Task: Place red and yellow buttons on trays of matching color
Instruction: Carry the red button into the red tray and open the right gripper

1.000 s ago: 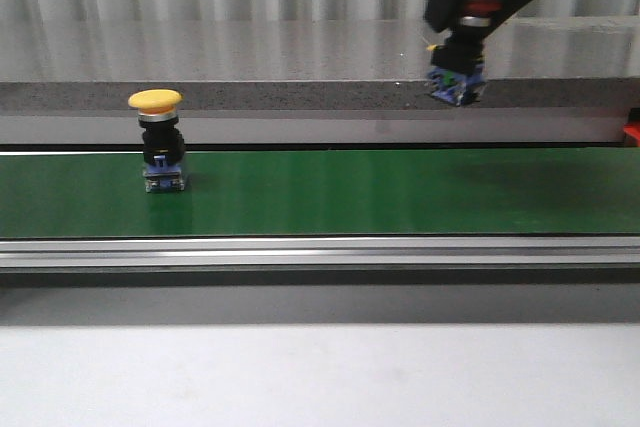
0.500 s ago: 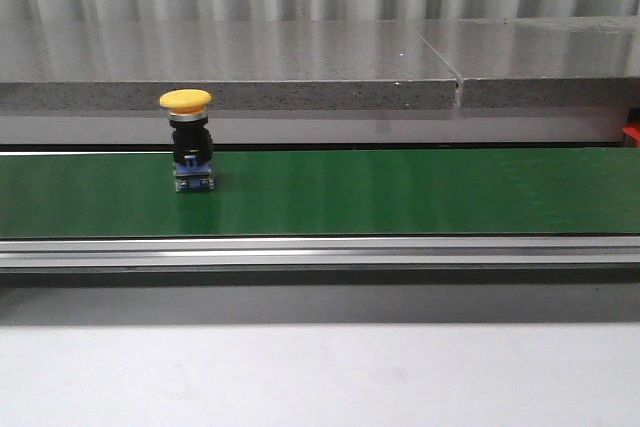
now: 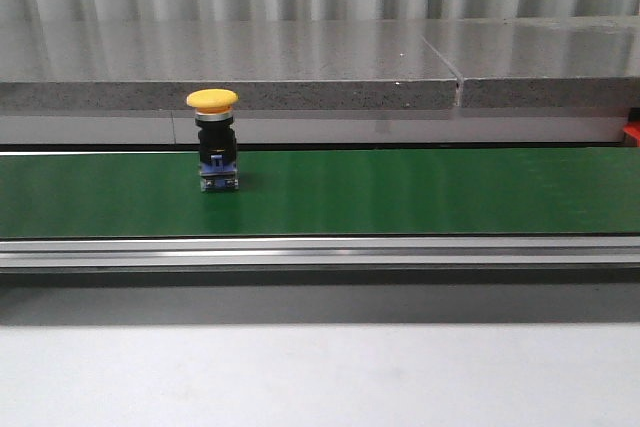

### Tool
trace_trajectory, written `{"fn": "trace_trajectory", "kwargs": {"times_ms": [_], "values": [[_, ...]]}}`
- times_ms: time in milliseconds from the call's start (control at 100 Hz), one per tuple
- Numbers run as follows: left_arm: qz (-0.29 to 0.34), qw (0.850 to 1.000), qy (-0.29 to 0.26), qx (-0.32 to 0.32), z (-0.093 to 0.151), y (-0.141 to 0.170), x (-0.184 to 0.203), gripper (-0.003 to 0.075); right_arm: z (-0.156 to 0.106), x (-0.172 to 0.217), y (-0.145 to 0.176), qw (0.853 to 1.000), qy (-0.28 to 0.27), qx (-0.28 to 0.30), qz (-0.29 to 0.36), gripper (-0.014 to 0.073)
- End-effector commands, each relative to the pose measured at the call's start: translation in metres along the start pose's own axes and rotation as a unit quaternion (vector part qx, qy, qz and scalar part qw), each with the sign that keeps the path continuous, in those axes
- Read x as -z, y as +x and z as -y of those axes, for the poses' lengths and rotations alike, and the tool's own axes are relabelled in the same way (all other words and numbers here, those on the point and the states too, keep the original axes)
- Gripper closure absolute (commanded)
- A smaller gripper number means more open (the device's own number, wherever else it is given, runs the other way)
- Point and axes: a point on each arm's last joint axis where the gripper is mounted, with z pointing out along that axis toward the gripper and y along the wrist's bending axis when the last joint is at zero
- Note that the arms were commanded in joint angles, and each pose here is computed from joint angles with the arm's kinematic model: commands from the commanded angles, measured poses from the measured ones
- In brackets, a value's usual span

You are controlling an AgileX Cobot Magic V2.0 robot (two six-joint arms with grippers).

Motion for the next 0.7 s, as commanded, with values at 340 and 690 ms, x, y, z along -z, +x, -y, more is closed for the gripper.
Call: {"fn": "trace_trajectory", "kwargs": {"times_ms": [340,690], "values": [[0.045,0.999,-0.001,0.004,-0.001,-0.013,0.005,0.0741,0.032,-0.018,-0.005,0.996,0.013,-0.062,0.066,0.0544],[0.045,0.999,-0.001,0.004,-0.001,-0.013,0.005,0.0741,0.035,-0.055,-0.01,0.994,-0.006,-0.095,0.062,0.0544]]}}
